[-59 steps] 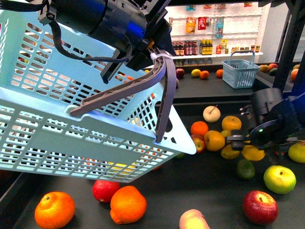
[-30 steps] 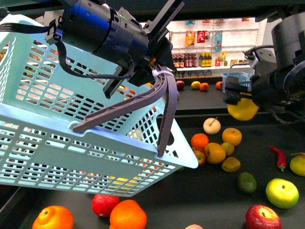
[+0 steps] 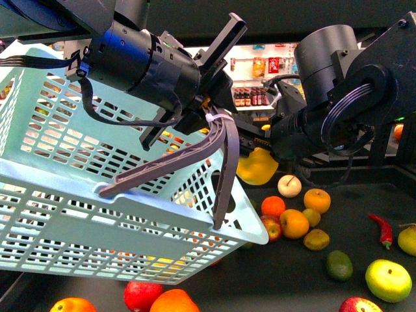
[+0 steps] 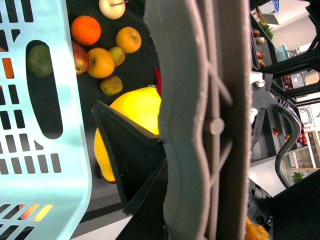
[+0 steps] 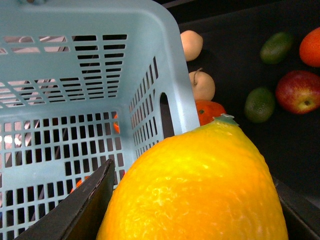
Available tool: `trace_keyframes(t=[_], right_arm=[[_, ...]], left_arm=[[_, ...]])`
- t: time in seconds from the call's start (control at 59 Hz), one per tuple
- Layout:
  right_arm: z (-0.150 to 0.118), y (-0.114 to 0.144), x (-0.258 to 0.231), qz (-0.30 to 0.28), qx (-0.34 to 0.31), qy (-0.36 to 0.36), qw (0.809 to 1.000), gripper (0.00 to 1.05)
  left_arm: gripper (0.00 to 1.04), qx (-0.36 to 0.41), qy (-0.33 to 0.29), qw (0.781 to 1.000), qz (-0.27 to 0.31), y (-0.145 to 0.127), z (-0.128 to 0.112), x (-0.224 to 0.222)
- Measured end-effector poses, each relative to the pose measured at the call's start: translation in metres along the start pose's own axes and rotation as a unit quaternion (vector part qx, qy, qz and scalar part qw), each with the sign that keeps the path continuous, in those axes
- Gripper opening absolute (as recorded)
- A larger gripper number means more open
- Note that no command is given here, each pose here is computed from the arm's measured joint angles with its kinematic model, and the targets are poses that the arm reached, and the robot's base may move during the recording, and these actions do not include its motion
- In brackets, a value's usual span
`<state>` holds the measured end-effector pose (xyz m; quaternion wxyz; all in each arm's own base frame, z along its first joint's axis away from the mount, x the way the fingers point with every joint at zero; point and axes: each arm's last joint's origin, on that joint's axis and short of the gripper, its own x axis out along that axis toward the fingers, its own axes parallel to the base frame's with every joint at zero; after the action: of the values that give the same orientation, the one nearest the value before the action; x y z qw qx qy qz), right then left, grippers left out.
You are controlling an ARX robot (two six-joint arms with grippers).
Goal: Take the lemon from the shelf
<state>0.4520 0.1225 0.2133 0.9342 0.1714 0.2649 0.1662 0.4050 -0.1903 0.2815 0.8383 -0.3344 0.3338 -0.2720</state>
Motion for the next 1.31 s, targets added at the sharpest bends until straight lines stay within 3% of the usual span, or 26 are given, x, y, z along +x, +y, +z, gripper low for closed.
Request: trace_keyframes(t=[0.254, 0.458, 0.661, 0.864, 1.034, 1.153, 1.305], right_arm=[[-0.028, 0.015, 0.02, 0.018, 0.007, 0.038, 0.999, 0.72], [-0.034, 0.02, 0.024, 0.023, 0.01, 0.041, 0.999, 0.72], [-0.033, 0.019, 0.024, 0.017, 0.005, 0.034, 0.999, 0.98], [-0.024, 0.0, 0.016, -0.03, -0.027, 0.006, 0.999, 0.97], [-0.006, -0.032, -0.016, -0.093, -0.057, -0.04, 0.993, 0.97], [0.01, -0.054, -0.066, -0.142, -0.079, -0.109, 0.981, 0.97], [0.0, -0.049, -0.126, -0.153, -0.107, -0.159, 0.969, 0.97]], left_arm=[[0.08, 0.0, 0.003, 1.0, -0.003, -0.001, -0.001, 0.0], [0.08, 0.0, 0.004, 1.0, -0.004, -0.001, -0.001, 0.0], [0.08, 0.0, 0.003, 1.0, -0.003, -0.001, -0.001, 0.0], [0.08, -0.002, 0.004, 1.0, -0.004, -0.001, -0.001, 0.0], [0.08, -0.003, 0.004, 1.0, -0.004, -0.001, -0.001, 0.0], [0.08, -0.003, 0.004, 1.0, -0.004, -0.001, -0.001, 0.0], [0.08, -0.003, 0.004, 1.0, -0.004, -0.001, -0.001, 0.0]])
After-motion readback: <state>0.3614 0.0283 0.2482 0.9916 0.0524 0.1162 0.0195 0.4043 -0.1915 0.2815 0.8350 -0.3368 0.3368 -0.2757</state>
